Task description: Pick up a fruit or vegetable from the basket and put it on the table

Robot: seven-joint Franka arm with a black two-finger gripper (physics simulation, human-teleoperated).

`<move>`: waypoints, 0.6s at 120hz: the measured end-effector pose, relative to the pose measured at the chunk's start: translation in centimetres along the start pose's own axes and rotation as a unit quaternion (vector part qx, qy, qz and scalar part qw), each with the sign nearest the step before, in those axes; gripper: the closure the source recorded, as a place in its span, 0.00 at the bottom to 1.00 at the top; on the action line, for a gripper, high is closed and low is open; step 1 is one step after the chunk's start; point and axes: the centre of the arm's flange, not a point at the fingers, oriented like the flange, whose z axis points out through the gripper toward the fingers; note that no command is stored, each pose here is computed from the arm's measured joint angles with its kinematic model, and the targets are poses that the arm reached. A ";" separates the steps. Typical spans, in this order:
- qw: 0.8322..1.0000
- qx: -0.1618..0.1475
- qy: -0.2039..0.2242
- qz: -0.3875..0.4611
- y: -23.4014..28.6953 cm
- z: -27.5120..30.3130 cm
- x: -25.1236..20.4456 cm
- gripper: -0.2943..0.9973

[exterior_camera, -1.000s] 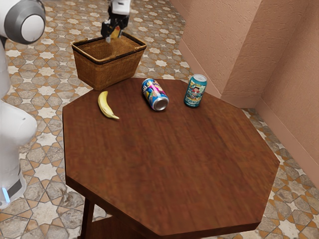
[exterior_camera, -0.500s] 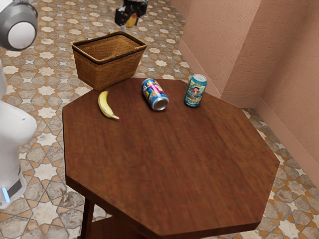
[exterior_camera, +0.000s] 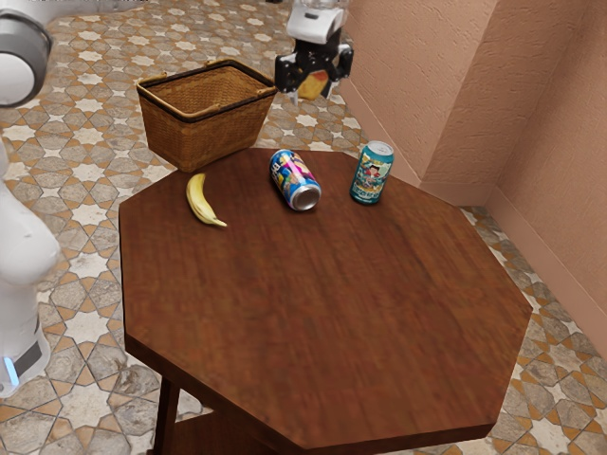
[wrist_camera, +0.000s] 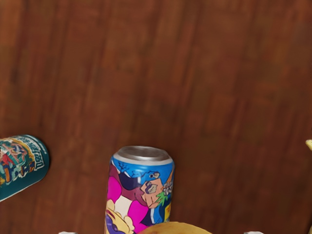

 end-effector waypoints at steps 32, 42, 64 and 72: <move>0.997 -0.026 0.046 0.058 -0.7 4.3 7.7 0.47; 0.995 -0.042 0.065 0.057 -0.9 6.9 8.3 0.46; 0.994 -0.038 0.080 0.063 -0.9 7.5 9.9 0.30; 0.994 -0.036 0.083 0.066 -0.9 7.4 10.4 0.27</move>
